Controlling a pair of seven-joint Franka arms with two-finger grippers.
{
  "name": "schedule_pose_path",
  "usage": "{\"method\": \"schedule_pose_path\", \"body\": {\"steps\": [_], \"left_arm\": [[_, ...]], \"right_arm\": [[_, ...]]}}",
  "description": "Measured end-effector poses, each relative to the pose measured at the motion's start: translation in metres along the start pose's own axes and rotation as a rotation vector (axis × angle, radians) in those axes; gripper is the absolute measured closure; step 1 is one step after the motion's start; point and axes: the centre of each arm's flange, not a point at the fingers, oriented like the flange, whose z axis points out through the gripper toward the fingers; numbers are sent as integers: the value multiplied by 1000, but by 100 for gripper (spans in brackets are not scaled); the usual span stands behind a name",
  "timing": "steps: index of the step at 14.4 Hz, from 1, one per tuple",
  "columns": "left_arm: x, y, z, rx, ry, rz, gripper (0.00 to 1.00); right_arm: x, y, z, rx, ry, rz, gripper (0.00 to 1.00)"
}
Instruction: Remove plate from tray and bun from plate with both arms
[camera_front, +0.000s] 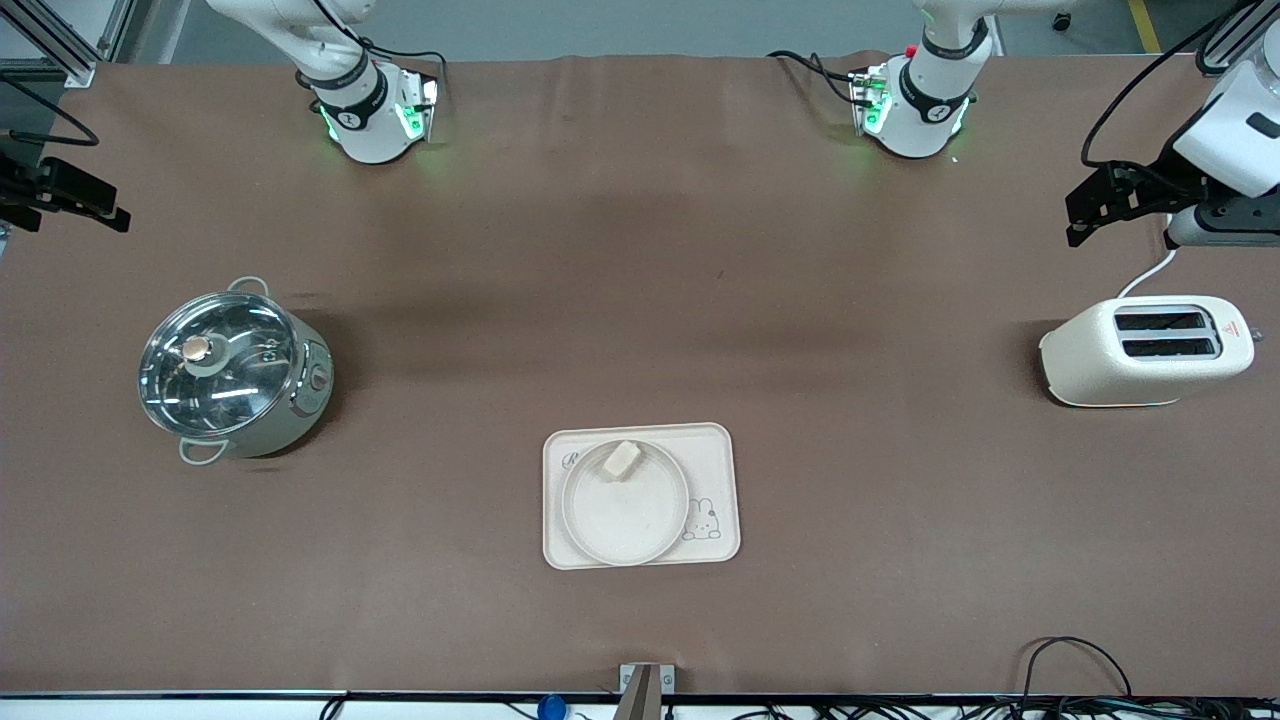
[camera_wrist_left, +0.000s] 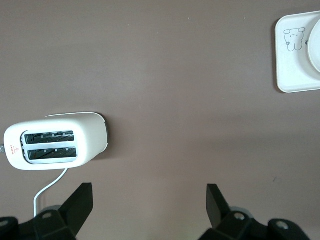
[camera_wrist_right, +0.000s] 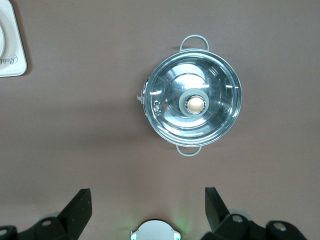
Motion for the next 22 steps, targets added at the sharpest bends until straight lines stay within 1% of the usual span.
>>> {"method": "schedule_pose_path", "body": {"steps": [10,15,18,20,22], "left_arm": [[-1,-2,-14,-4,13,-3,0],[-3,-2,-9,-3,-20,-3,0],[-3,-2,-8,-3,-25,-2,0],[-2,-2,-7,-4,-28,-1,0],[-2,-1,-6,-5,-29,0,0]], "right_arm": [[0,0,0,0,0,0,0],[1,-4,-1,0,12,-7,0],[4,-18,1,0,22,-35,0],[12,-35,13,1,40,-60,0],[22,-49,35,28,48,-78,0]]}}
